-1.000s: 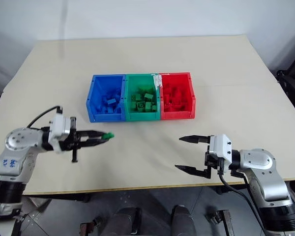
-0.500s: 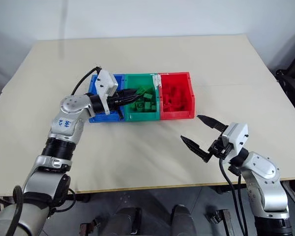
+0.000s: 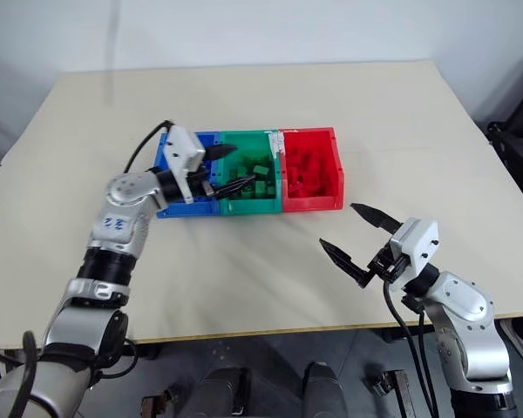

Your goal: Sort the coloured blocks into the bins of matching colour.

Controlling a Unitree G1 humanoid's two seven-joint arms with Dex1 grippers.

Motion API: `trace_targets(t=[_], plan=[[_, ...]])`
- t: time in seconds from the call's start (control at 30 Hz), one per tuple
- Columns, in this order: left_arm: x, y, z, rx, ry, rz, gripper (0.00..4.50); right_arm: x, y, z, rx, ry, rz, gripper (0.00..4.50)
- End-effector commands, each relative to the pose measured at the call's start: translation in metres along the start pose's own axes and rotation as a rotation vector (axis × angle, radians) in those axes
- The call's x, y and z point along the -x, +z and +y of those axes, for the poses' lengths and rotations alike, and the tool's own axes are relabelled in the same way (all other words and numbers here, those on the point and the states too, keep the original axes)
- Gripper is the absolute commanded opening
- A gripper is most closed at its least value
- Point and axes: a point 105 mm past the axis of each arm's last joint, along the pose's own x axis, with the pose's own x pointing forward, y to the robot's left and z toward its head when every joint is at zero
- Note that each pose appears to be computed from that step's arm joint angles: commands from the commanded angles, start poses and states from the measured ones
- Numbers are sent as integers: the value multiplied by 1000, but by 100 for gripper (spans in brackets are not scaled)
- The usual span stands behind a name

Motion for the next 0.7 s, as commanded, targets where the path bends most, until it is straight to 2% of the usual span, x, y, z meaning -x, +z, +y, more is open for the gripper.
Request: trace_targets(t=[0.03, 0.1, 0.13, 0.27, 0.4, 0.53, 0.7], plan=[[38, 11, -1, -15, -31, -23, 405, -1, 3, 3, 33, 92, -4, 450], [66, 13, -13, 7, -81, -38, 405, -1, 0, 3, 34, 140, 13, 450], [80, 14, -15, 4, -66, -33, 439, 0, -2, 3, 33, 165, 21, 450], [128, -14, -17, -33, 33, 184, 449, 9, -12, -2, 30, 224, 64, 450], [166, -27, -15, -40, 163, 258, 449, 12, -20, -16, 34, 195, 73, 450], [190, -51, -7, -10, 341, 286, 449, 19, -27, -31, 51, 143, 101, 450], [179, -56, -15, -13, 411, 235, 449, 27, -33, -43, 36, 50, 99, 450]])
